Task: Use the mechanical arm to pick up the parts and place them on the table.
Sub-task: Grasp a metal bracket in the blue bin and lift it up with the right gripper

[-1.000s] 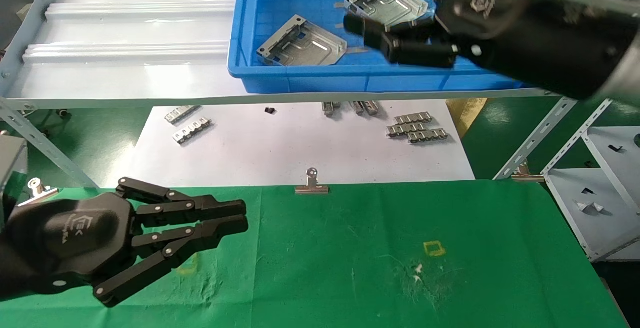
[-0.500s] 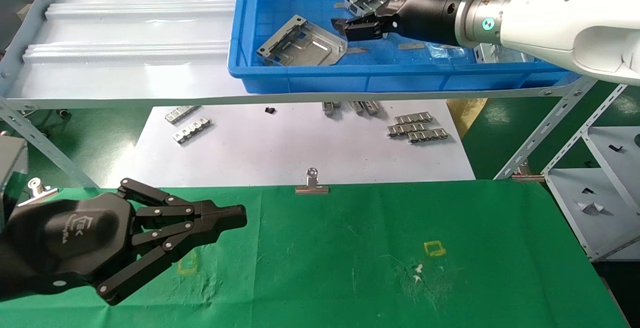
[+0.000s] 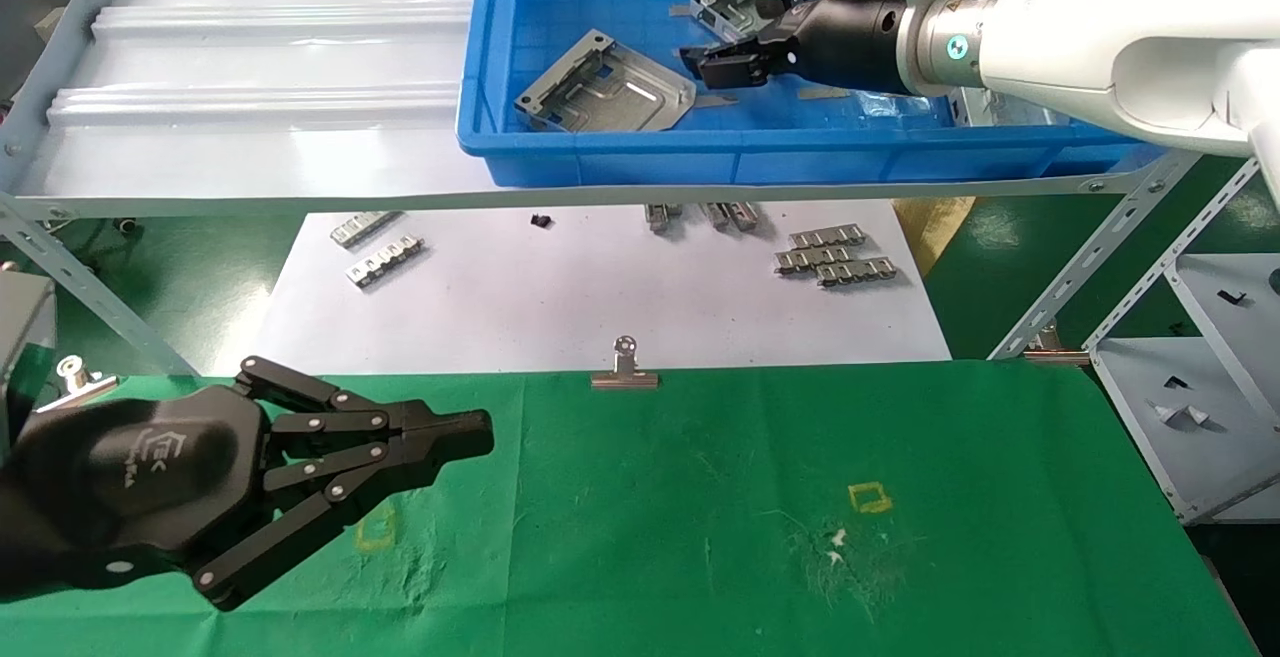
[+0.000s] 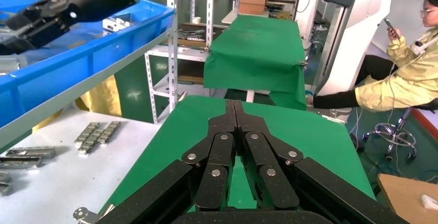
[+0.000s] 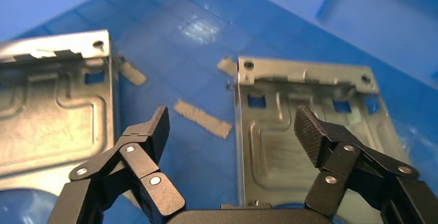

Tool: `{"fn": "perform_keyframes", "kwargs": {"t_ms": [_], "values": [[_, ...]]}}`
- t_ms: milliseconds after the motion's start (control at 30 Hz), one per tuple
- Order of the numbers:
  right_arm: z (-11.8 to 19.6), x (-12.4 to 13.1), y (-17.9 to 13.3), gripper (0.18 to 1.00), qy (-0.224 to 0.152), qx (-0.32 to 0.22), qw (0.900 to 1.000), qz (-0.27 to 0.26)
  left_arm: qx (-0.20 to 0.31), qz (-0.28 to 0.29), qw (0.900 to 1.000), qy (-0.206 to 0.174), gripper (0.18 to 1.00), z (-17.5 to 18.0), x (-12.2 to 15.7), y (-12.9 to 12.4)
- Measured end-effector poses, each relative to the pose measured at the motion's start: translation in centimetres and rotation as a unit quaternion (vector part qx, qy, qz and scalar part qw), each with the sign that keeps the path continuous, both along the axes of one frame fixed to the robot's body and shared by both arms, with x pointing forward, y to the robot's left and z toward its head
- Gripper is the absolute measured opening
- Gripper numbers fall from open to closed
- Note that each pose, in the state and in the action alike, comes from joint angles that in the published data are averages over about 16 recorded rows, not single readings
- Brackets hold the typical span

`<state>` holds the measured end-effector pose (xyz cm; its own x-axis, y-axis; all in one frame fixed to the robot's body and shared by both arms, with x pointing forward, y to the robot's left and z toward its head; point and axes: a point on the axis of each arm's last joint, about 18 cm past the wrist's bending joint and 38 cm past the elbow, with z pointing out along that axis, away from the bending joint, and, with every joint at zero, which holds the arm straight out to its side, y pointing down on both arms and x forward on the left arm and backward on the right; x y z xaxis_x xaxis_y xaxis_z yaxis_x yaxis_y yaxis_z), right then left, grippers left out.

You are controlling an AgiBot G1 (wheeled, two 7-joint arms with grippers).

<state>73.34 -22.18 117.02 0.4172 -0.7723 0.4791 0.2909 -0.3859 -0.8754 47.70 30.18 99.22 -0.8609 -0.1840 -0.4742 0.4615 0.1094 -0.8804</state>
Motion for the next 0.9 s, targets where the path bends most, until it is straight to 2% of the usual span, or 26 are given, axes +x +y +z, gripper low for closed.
{"fn": "perform_keyframes", "kwargs": {"t_ms": [267,400,600,900], "values": [[-0.27,0.29,-0.17,0.814,0.006,0.012,1.0,-0.007,0.0,0.0,1.0,0.0,0.229,0.0,0.0,0.0],[-0.42,0.35,-0.07,0.728,0.006,0.013,1.0,-0.005,0.0,0.0,1.0,0.0,0.261,0.0,0.0,0.0],[-0.84,0.43,0.15,0.595,0.007,0.008,1.0,-0.002,0.0,0.0,1.0,0.0,0.344,0.0,0.0,0.0],[-0.78,0.32,0.28,0.401,0.0,0.003,1.0,0.004,0.0,0.0,1.0,0.0,0.543,0.0,0.0,0.0]]}}
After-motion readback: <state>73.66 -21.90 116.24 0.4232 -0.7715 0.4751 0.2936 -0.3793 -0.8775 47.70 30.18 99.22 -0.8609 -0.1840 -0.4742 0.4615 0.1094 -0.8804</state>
